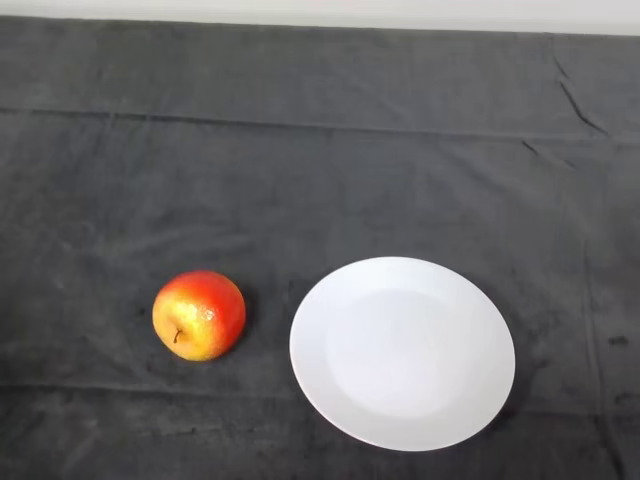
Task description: Move the apple to the plate
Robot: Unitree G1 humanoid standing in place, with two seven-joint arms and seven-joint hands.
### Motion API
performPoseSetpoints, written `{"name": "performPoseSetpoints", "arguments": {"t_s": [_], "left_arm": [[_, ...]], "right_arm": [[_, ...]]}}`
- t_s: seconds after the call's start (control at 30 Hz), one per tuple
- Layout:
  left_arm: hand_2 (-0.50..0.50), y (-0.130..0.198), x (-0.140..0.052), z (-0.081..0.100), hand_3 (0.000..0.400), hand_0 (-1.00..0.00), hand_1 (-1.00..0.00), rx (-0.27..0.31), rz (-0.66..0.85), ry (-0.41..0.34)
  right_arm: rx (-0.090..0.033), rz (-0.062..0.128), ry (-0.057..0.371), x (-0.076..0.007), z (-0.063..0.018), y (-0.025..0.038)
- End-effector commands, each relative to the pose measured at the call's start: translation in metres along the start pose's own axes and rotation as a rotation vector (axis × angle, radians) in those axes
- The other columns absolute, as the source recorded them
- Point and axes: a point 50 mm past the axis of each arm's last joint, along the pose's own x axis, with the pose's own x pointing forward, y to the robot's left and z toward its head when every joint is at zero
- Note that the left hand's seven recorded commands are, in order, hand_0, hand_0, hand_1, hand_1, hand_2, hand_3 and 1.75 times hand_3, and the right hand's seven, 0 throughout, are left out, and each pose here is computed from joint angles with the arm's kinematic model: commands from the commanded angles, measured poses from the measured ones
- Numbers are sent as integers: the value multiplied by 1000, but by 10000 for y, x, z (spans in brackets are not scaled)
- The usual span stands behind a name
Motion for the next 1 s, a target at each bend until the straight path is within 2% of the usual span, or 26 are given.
{"name": "performPoseSetpoints", "arguments": {"t_s": [0.03, 0.57, 1.0], "left_arm": [[0, -50, -85, 14, 0, 0, 0, 25, -37, -7], [0, -645, -334, 351, 0, 0, 0, 37, -250, -68], [0, -966, -591, 453, 0, 0, 0, 99, -483, -67]], "right_arm": [[-22, -17, -39, -119, 187, -48], [-25, -18, -39, -119, 184, -49], [-27, -19, -40, -119, 182, -50]]}}
